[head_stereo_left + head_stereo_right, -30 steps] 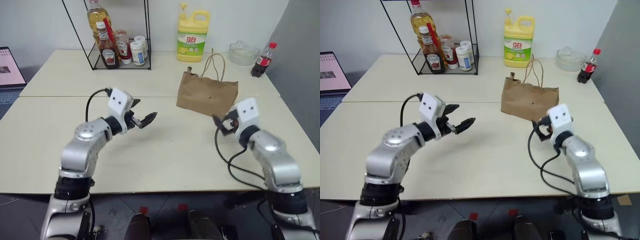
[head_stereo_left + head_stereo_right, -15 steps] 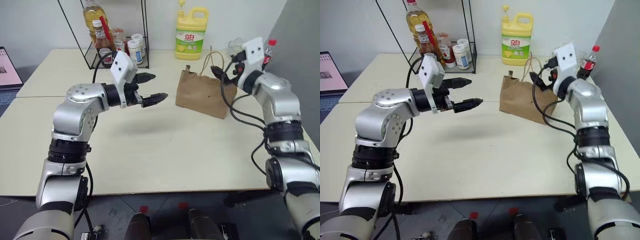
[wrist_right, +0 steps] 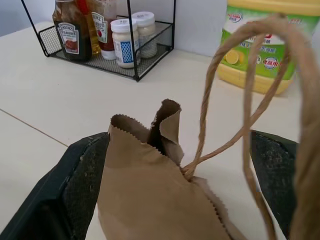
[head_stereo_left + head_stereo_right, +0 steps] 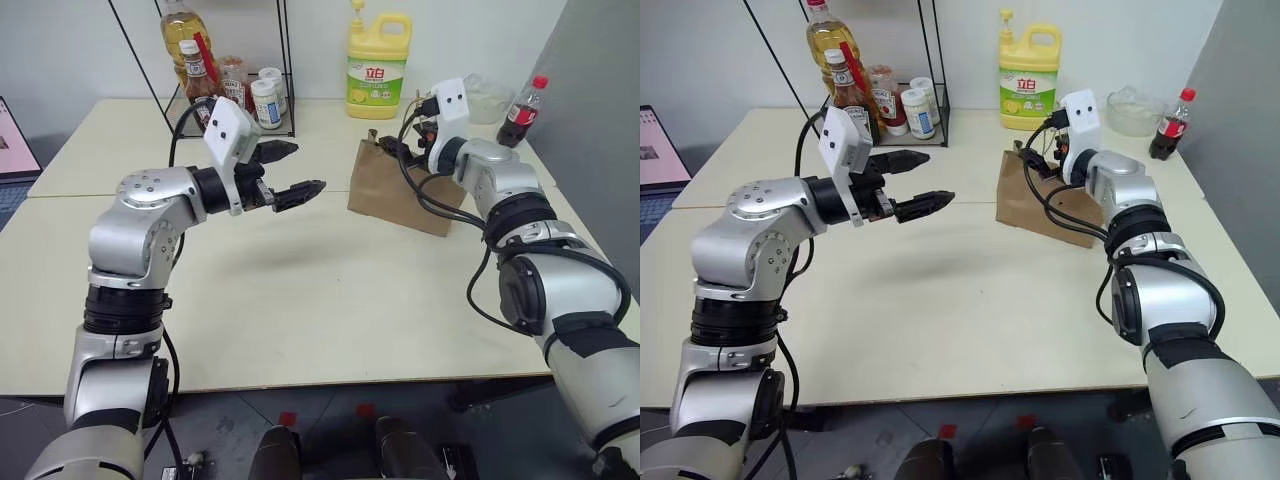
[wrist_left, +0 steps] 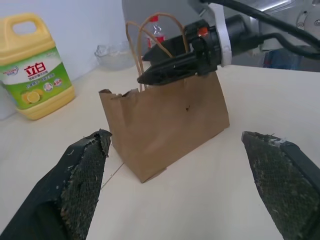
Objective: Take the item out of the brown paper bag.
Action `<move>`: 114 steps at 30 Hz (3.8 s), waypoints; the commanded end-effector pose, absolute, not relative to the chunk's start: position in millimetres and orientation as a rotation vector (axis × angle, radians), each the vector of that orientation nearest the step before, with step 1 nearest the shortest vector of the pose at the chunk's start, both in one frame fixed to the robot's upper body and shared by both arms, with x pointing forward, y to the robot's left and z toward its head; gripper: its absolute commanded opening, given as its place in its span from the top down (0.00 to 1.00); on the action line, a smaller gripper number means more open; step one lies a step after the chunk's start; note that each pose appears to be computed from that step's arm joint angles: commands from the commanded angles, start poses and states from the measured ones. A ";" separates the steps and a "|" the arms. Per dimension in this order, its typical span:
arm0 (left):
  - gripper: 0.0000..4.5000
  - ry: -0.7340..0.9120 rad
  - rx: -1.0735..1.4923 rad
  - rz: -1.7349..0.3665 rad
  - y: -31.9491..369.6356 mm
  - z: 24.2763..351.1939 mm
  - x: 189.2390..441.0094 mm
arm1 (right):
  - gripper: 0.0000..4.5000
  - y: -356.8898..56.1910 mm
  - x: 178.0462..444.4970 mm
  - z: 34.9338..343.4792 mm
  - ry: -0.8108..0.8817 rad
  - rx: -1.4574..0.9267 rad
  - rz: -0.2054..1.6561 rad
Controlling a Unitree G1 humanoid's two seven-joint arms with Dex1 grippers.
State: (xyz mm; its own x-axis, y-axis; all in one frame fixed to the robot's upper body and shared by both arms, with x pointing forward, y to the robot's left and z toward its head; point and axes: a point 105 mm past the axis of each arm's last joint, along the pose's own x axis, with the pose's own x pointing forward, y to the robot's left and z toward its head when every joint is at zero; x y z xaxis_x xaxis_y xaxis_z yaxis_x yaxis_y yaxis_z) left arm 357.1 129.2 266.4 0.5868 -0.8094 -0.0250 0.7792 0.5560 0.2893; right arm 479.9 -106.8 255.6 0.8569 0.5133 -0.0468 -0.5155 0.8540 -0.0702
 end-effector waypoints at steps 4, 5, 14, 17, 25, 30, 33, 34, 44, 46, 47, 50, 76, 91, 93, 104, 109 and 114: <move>0.01 -0.165 0.303 -0.889 139.4 280.6 348.7 | 0.00 -97.9 482.4 274.0 0.017 0.016 0.505; 0.01 -0.165 0.304 -0.885 140.4 280.5 348.3 | 0.00 -97.5 482.8 273.5 0.023 0.033 0.497; 0.01 -0.158 0.314 -0.861 145.6 281.1 345.2 | 0.00 -84.6 483.6 273.7 0.032 0.101 0.486; 0.01 -0.159 0.319 -0.855 146.9 282.0 345.0 | 0.00 -83.9 484.2 274.7 0.028 0.131 0.474; 0.00 -0.160 0.320 -0.848 148.0 281.9 342.1 | 0.21 -82.5 483.3 288.2 -0.031 0.160 0.489; 0.00 -0.160 0.316 -0.836 149.9 280.3 341.1 | 0.62 -85.3 483.3 290.8 -0.044 0.146 0.486; 0.00 -0.160 0.312 -0.833 150.4 279.6 341.4 | 0.80 -86.6 483.3 292.7 -0.051 0.146 0.486; 0.00 -0.160 0.310 -0.831 150.8 279.5 342.1 | 0.85 -86.7 483.1 294.1 -0.055 0.144 0.488; 0.00 -0.161 0.293 -0.838 148.5 278.6 343.9 | 0.91 -75.5 476.8 313.3 -0.115 0.125 0.572; 0.00 -0.156 0.271 -0.841 149.2 277.7 342.6 | 0.91 -66.4 472.6 322.1 -0.142 0.129 0.623; 0.00 -0.150 0.260 -0.842 149.9 276.3 341.5 | 0.91 -60.4 469.8 327.0 -0.158 0.125 0.655; 0.00 -0.124 0.238 -0.846 152.0 269.0 336.1 | 0.91 -42.4 461.6 337.3 -0.192 0.110 0.742; 0.00 0.009 0.162 -0.716 166.9 225.9 287.1 | 0.91 48.9 416.9 367.2 -0.265 0.200 1.073; 0.00 0.025 0.119 -0.683 169.7 220.4 278.3 | 0.91 89.9 388.4 377.6 -0.280 0.235 1.218; 0.00 0.029 0.115 -0.672 172.0 218.8 276.9 | 0.91 95.5 386.2 378.1 -0.278 0.241 1.218; 0.00 -0.025 0.055 -0.539 184.4 217.9 267.8 | 0.91 120.2 384.7 367.5 -0.232 0.311 1.141; 0.00 -0.027 0.044 -0.509 186.8 215.8 264.2 | 0.91 127.1 383.3 361.4 -0.213 0.324 1.133; 0.00 -0.021 0.044 -0.504 186.6 214.2 261.7 | 0.91 134.8 382.2 350.5 -0.200 0.320 1.122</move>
